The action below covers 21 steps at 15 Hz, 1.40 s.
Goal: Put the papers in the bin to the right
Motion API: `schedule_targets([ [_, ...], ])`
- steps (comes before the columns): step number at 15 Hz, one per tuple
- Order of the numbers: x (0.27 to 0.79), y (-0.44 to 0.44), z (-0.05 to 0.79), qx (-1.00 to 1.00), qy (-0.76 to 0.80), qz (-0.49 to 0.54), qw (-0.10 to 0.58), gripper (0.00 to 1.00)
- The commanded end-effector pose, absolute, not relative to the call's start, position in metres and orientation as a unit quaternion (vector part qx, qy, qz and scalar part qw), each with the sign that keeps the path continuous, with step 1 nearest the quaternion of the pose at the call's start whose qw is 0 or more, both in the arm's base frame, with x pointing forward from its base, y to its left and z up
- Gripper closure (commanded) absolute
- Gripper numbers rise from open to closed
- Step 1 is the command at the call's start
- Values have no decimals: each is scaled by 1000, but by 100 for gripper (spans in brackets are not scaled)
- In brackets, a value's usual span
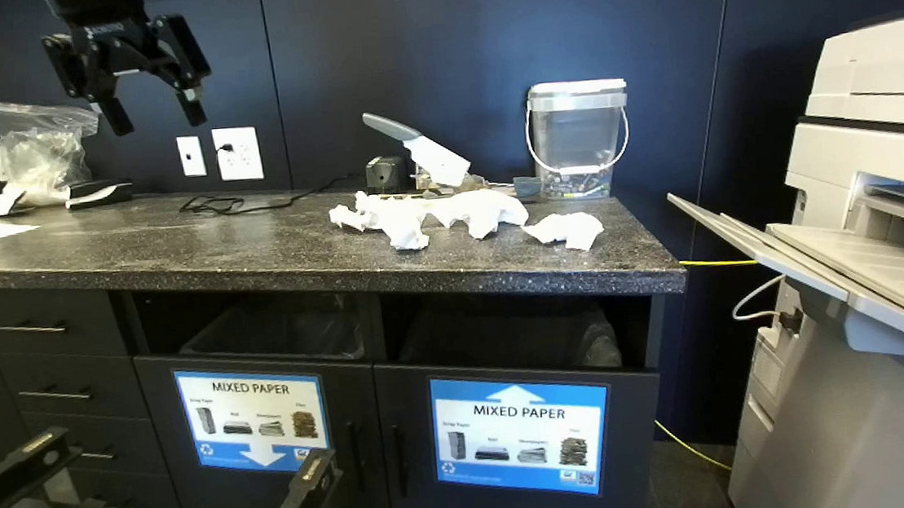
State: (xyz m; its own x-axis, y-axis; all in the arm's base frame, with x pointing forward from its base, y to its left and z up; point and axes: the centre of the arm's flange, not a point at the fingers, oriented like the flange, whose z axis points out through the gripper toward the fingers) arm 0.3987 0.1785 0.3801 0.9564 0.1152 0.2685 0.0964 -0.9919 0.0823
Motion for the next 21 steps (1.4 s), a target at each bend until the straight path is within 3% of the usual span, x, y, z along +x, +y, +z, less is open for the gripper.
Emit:
schedule_targets([
  [1, 470, 165, 359, 974, 137, 181, 16, 0],
  [11, 620, 129, 309, 985, 56, 162, -31, 0],
  [21, 723, 155, 283, 968, 111, 227, 4, 0],
])
